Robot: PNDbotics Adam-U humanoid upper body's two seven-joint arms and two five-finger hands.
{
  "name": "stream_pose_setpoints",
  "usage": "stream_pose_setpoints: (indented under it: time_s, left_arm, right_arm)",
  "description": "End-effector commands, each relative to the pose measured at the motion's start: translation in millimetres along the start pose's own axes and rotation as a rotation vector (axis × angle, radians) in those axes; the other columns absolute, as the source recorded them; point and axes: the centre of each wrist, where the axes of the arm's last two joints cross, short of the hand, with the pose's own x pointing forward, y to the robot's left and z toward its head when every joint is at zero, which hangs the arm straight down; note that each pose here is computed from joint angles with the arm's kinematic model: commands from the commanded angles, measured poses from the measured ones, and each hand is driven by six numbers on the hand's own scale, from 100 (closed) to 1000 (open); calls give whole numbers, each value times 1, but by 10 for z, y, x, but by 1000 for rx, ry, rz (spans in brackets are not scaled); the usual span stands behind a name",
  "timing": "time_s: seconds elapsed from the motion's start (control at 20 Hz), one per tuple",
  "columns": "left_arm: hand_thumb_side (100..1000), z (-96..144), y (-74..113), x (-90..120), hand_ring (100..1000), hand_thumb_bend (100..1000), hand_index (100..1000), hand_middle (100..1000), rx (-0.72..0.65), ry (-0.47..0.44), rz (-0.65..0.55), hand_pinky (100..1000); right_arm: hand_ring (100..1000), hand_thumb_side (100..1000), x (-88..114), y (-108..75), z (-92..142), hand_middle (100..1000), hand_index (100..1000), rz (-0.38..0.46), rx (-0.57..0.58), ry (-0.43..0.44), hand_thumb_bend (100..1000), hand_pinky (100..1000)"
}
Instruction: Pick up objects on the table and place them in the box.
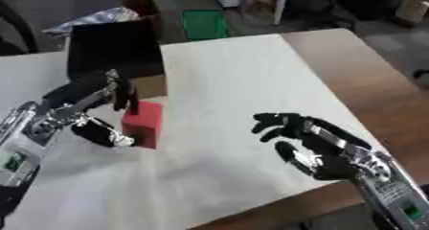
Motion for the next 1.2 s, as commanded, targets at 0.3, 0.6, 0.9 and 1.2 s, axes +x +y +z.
stream_pose_setpoints:
  time_s: [0.3,0.6,0.9,1.2]
  left_arm:
    - [100,231,614,-211,429,619,467,235,213,115,-72,509]
    - [100,386,854,-464,426,635,467,237,343,225,-115,503]
    - [100,563,935,-771,434,595,469,238,452,371,-134,500]
    - [100,727,908,-1037,448,562,484,251,504,499,-141,508]
  right_arm:
    - [1000,612,57,-77,-2,772,853,26,2,-17,100,776]
    - [1000,614,71,-75,-25,772,853,29,18,-26,100,776]
    - [1000,621,107,-67,-90,771,853,32,43,-53,100,775]
    - [1000,636,146,-58,-175,771,852,36,73,-81,100,775]
